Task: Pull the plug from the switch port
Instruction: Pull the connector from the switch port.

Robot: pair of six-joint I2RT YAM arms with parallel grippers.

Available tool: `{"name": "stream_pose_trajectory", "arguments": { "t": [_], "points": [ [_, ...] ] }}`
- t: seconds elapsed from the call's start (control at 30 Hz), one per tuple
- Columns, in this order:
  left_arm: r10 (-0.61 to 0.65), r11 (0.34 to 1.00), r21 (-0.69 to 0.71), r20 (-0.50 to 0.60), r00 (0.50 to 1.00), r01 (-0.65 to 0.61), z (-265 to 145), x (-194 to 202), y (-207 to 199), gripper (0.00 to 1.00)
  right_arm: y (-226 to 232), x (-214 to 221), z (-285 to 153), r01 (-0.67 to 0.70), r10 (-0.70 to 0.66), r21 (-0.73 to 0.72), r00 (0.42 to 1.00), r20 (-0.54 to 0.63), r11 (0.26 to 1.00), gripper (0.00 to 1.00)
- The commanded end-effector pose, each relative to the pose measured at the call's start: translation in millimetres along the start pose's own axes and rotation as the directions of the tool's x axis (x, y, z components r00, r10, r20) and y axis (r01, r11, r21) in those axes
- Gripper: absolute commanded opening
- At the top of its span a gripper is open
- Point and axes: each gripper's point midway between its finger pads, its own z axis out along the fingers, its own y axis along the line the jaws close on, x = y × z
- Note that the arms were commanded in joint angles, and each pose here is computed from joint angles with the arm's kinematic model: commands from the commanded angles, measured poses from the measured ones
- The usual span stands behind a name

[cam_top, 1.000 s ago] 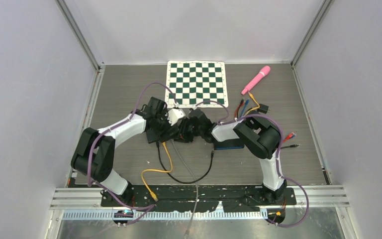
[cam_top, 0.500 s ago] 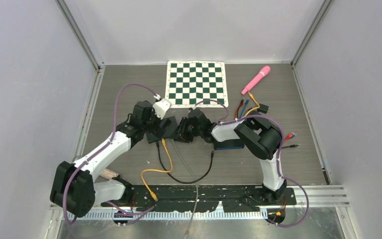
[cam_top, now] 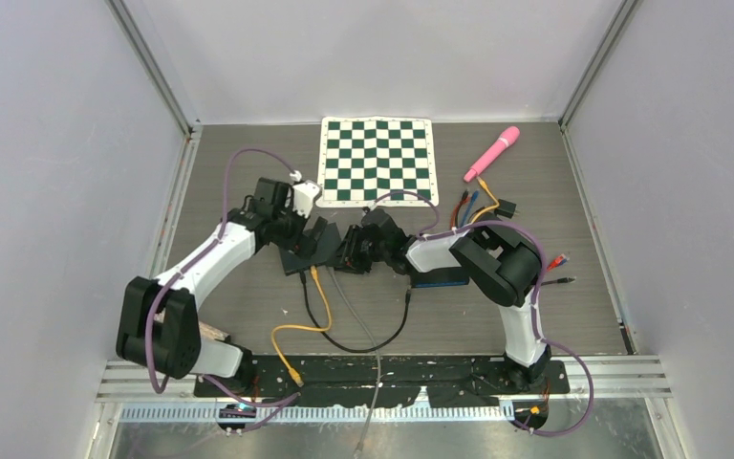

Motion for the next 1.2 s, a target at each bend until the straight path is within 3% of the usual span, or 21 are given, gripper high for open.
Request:
{"name": "stream_pose_trajectory", "arguments": {
  "t": [0.0, 0.13, 0.4, 0.97, 1.17],
  "points": [
    [0.186, 0.977, 0.124, -0.074, 0.980, -0.176, 0, 5, -15, 0.99, -6, -3, -3, 0.017, -0.018, 0.042, 1.000, 0.016, 0.999, 0.36],
    [0.343, 0.933, 0.165, -0.148, 0.928, -0.319, 5, 17, -12, 0.99, -7, -1, -2, 0.014, -0.014, 0.042, 1.000, 0.007, 0.999, 0.36],
    [0.437, 0.899, 0.132, -0.194, 0.878, -0.418, 14, 21, 3, 1.00, -6, -4, 0, 0.007, -0.007, 0.035, 1.000, 0.003, 0.999, 0.36],
    [0.483, 0.874, 0.190, -0.250, 0.839, -0.447, 35, 40, -8, 0.88, -2, -2, 1, -0.020, 0.020, 0.007, 1.000, -0.018, 1.000, 0.36],
    [0.480, 0.873, 0.240, -0.278, 0.832, -0.424, 36, 46, -13, 0.78, 1, -4, 1, -0.025, 0.025, 0.003, 1.000, -0.012, 1.000, 0.36]
  ]
}}
